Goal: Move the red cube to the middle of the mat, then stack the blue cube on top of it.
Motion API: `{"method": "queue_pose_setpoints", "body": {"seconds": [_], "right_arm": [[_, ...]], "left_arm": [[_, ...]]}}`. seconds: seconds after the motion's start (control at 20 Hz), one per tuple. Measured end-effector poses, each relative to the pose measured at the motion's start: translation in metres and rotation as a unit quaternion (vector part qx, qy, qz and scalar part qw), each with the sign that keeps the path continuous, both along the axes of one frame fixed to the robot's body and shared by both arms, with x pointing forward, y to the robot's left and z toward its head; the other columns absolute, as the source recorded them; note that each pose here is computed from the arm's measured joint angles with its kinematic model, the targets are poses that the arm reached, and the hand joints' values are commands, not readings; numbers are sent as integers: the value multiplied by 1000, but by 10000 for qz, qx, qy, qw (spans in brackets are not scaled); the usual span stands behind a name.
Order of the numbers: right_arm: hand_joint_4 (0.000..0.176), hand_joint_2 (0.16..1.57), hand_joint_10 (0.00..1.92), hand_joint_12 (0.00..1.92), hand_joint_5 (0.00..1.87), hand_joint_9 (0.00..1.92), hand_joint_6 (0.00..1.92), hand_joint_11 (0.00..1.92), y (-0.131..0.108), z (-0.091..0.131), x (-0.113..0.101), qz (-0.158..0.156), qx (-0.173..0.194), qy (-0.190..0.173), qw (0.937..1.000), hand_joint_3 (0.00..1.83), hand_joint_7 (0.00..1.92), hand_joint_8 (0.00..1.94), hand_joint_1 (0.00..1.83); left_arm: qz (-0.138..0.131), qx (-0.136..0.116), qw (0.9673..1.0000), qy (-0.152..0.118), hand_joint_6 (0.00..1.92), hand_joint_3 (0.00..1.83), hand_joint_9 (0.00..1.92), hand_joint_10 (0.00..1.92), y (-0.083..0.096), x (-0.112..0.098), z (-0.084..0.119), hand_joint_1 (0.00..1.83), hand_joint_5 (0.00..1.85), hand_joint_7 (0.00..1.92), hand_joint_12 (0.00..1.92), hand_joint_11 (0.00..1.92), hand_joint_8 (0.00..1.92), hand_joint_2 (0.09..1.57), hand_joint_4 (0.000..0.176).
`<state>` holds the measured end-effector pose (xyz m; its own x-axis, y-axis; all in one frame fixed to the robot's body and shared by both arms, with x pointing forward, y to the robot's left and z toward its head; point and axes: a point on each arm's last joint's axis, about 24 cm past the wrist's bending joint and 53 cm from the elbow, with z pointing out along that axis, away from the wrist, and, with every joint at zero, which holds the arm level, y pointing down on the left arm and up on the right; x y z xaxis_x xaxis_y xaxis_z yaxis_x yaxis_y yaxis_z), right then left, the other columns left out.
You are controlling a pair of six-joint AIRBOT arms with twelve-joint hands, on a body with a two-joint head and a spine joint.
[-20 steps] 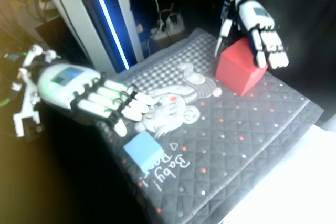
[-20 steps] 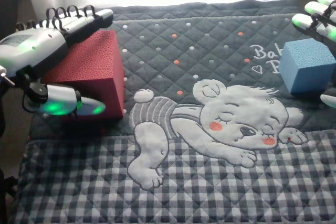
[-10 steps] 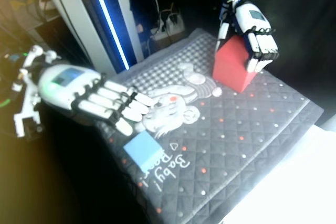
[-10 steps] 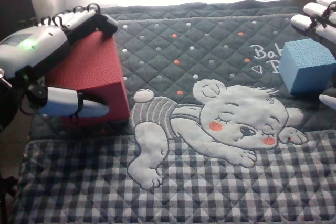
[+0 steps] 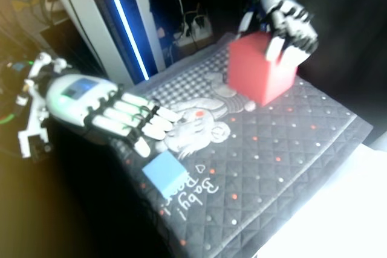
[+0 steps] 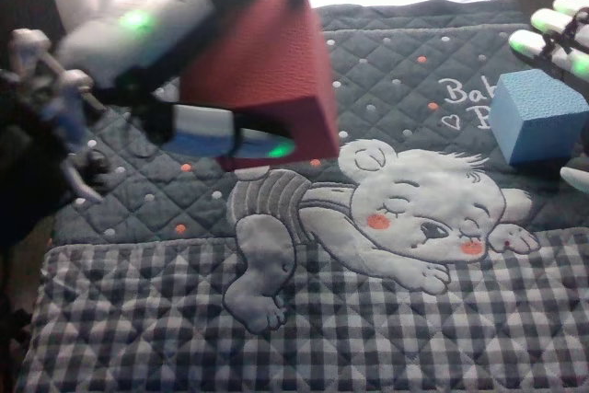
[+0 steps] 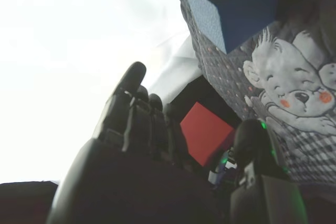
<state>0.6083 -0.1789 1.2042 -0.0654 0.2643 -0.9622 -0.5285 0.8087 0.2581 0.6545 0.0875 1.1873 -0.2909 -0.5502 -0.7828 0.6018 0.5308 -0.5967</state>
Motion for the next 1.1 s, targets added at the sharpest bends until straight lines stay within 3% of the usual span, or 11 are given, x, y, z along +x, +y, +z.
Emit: {"method": "queue_pose_setpoints", "body": {"seconds": [0.05,0.15,0.25,0.35,0.4,0.5,0.6,0.75,0.85,0.9,1.1], "right_arm": [[0,1355,8,1205,0,14,0,0,0,-1,0,-1,-5,10,10000,9,0,0,607],[0,1376,12,1226,0,21,0,0,-1,0,0,-17,11,0,10000,10,0,0,732],[0,1405,12,1221,0,20,0,0,-1,1,1,-22,18,-4,10000,19,0,0,657],[11,1405,0,992,0,0,0,0,-1,1,0,-18,19,-8,10000,5,0,0,631],[9,1394,15,1105,0,32,0,0,-1,1,0,-21,20,-5,10000,0,0,0,628],[27,1376,31,1214,0,62,0,0,-1,1,0,-18,20,-9,10000,0,0,0,630],[58,1336,28,1216,0,53,0,0,-1,1,0,-17,18,-9,10000,0,0,0,560],[48,1201,44,1135,0,52,0,0,-2,1,1,-27,96,41,9999,0,0,0,627],[2,1133,54,416,0,34,0,0,-4,1,3,21,228,114,9997,0,0,0,771],[0,1117,73,279,0,40,0,0,-8,1,8,-4,384,187,9991,0,0,0,802],[0,1101,212,782,0,37,0,0,-26,-4,29,-162,996,499,9936,0,2,1,814]], "left_arm": [[-50,-12,9999,100,1616,7,72,1909,-8,2,-6,1213,2,47,1921,228,1687,1100,72],[-183,38,9990,409,1589,0,34,1888,-26,7,-27,1205,0,36,1921,150,1674,1081,80],[-241,117,9972,699,1310,8,0,1574,-33,9,-44,924,0,17,1885,13,1316,1110,58],[-231,226,9955,890,322,3,0,253,-34,11,-56,676,0,0,921,0,207,1133,88],[-235,268,9952,908,64,0,0,50,-35,11,-58,615,0,0,186,0,41,1047,105],[-245,287,9949,938,2,0,0,1,-36,11,-60,624,0,0,6,0,1,961,162],[-279,226,9947,966,0,0,0,0,-37,10,-59,627,0,0,0,0,0,937,174],[-310,23,9945,1003,0,0,0,0,-33,7,-59,628,0,0,0,0,0,918,176],[-255,-97,9954,918,0,0,0,0,-20,1,-53,644,0,0,0,0,0,913,176],[-178,-172,9963,827,0,0,0,0,-8,-3,-47,614,0,0,0,0,0,922,176],[375,-335,9976,479,0,1,0,0,44,-9,-26,593,0,0,0,0,0,960,176]]}}
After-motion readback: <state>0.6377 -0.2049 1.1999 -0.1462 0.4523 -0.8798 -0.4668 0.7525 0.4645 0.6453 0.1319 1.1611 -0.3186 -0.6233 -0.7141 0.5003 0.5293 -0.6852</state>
